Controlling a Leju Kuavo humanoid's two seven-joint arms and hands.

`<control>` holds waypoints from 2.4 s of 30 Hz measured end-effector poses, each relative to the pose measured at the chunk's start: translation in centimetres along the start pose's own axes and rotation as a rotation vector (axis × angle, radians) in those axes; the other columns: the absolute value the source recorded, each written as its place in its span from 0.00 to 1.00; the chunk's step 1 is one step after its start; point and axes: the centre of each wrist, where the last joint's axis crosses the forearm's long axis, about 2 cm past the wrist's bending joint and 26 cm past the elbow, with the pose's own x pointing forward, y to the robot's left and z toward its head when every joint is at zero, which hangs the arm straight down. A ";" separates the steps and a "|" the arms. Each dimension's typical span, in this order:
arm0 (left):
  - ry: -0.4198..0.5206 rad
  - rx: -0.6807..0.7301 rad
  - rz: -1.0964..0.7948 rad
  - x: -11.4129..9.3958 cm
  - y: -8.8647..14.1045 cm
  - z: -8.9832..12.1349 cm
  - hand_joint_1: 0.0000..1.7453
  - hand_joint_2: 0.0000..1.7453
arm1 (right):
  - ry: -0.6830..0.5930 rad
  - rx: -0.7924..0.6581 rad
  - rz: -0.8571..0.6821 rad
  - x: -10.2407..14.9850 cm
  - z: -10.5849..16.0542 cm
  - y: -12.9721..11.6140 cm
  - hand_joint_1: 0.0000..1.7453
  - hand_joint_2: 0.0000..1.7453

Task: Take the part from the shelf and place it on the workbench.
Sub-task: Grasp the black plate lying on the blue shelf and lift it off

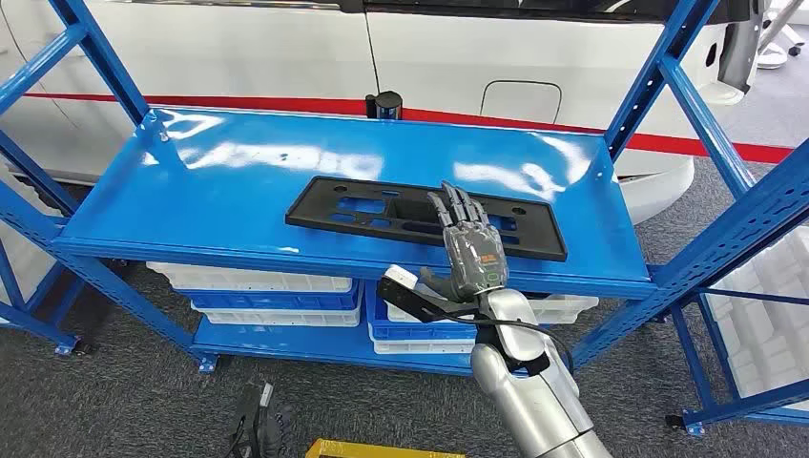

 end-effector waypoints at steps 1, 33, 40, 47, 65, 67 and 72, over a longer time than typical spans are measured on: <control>0.000 0.000 0.000 0.0 0.0 0.0 0.00 0.00 | 0.002 0.001 0.001 0.0 0.0 0.0 0.00 1.00; 0.008 -0.015 -0.022 0.5 -0.5 -0.1 0.00 0.00 | 0.121 0.045 0.083 -2.3 -4.6 -0.1 0.00 1.00; 0.010 -0.017 -0.022 0.6 -0.6 -0.2 0.00 0.00 | 0.163 0.086 0.105 -3.1 -4.9 0.1 0.00 1.00; 0.013 -0.018 -0.021 0.6 -0.7 -0.2 0.00 0.00 | 0.193 0.130 0.120 -3.8 -4.4 0.8 0.00 1.00; 0.013 -0.015 -0.019 0.6 -0.7 -0.2 0.00 0.00 | 0.174 0.135 0.113 -4.0 -4.5 0.9 1.00 1.00; 0.012 -0.014 -0.019 0.6 -0.7 -0.2 0.00 0.00 | 0.171 0.130 0.106 -4.0 -4.6 0.9 1.00 1.00; -0.001 -0.006 -0.021 0.7 -0.7 -0.2 0.00 1.00 | 0.165 0.123 0.103 -3.8 -4.6 0.8 1.00 1.00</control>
